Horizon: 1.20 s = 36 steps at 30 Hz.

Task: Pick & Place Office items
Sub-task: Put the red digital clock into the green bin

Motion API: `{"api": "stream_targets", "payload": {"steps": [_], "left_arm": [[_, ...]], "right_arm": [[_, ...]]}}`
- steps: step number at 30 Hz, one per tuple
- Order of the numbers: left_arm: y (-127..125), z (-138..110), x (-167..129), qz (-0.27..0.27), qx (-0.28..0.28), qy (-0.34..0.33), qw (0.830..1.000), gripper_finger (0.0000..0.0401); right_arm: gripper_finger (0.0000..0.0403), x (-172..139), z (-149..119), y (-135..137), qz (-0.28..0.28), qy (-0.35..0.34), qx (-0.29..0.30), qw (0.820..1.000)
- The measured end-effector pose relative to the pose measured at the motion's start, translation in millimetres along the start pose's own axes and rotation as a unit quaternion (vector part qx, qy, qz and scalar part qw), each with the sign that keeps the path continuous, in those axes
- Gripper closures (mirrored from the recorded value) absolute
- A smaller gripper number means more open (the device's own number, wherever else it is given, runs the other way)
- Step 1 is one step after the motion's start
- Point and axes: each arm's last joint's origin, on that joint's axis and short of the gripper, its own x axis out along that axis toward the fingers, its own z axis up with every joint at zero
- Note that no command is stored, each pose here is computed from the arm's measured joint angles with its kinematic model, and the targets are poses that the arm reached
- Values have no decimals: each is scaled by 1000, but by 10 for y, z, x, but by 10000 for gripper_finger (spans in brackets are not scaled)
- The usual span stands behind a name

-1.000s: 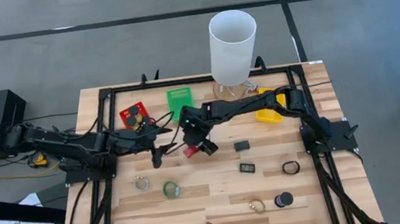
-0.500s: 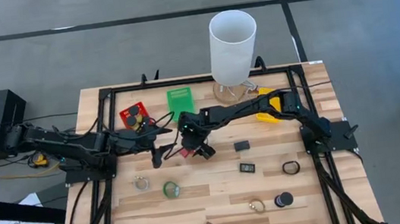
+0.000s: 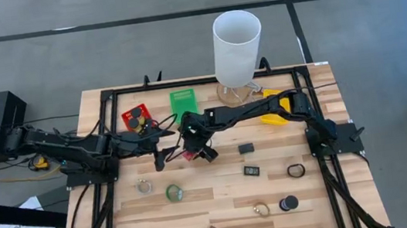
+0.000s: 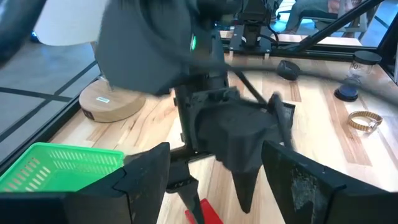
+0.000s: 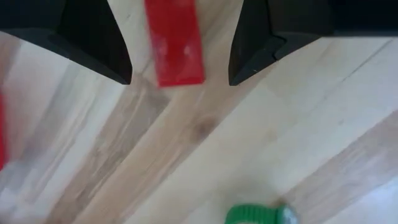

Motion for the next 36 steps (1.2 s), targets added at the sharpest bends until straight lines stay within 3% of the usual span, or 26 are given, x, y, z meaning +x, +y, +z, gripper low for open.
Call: {"api": "stream_targets", "payload": {"steps": [9,36], "left_arm": [[0,0,0,0,0,0,1000,151],[-1,0,0,0,0,0,1000,151]], "right_arm": [[143,170,-149,-29,3,9,12,1000],[143,185,-287,-28,26,41,48,998]]}}
